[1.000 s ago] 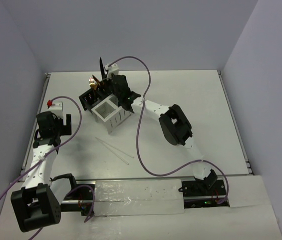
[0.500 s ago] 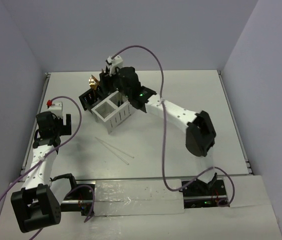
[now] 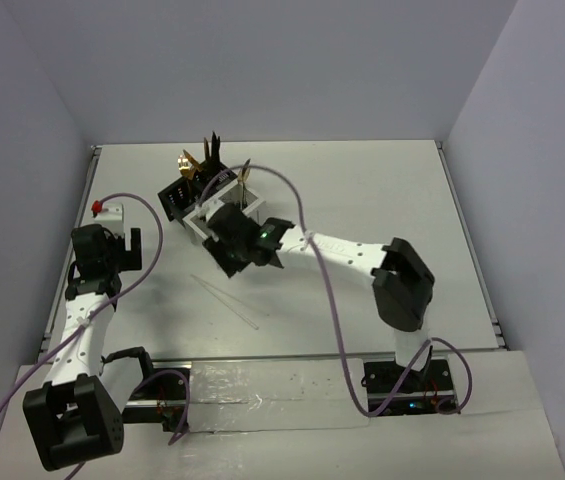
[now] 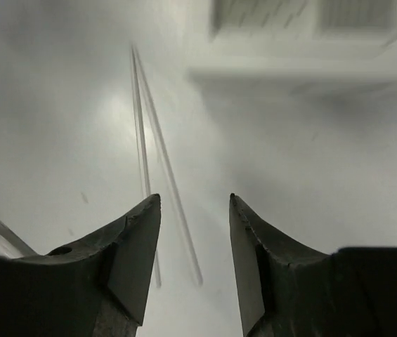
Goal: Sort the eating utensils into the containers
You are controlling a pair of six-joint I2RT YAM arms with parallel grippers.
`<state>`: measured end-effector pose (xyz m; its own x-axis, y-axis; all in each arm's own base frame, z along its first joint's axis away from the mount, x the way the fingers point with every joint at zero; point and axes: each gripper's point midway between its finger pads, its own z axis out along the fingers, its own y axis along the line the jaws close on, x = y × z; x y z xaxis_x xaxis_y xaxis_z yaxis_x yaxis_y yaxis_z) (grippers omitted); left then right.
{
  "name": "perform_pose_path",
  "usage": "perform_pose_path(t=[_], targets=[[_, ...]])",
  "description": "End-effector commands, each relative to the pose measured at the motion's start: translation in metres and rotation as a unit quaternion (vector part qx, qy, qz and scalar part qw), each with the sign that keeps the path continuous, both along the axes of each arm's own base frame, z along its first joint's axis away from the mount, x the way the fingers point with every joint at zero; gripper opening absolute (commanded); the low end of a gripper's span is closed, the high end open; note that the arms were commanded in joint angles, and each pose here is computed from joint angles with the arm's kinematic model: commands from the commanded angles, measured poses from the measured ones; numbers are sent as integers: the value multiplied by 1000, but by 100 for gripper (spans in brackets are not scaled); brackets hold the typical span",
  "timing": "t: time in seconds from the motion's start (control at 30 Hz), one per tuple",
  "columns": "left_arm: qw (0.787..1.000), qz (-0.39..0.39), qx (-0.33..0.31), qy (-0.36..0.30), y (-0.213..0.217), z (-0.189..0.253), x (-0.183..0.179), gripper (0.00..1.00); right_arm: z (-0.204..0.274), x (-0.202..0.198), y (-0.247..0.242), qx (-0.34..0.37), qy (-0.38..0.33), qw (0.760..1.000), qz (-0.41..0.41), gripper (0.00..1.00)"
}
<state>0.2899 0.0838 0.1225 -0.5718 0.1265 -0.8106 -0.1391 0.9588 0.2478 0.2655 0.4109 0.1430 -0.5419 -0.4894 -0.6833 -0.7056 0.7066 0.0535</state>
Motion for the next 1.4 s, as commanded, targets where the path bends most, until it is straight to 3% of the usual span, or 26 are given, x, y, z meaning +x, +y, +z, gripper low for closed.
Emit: perform_pose_path(t=[0.0, 0.17, 0.57, 0.83, 1.17, 1.27, 1.37], targets=[[1000, 15, 7, -25, 7, 10, 2, 99, -39, -33, -24, -96, 37, 995, 9, 49], [1000, 12, 4, -25, 6, 10, 2, 99, -75, -56, -24, -117, 82, 989, 33, 37], [1000, 9, 2, -19, 5, 6, 3, 99, -125, -73, -23, -169, 128, 976, 53, 39], [1000, 9, 1, -22, 5, 7, 3, 99, -150, -51, -32, -197, 135, 971, 17, 39], [1000, 13, 2, -22, 6, 8, 3, 99, -149, -37, -19, -200, 123, 971, 41, 36], [1000, 14, 4, -23, 7, 8, 2, 99, -152, -34, -22, -210, 118, 970, 34, 23], [1000, 13, 4, -23, 6, 8, 2, 99, -158, -40, -41, -233, 116, 965, 30, 0]])
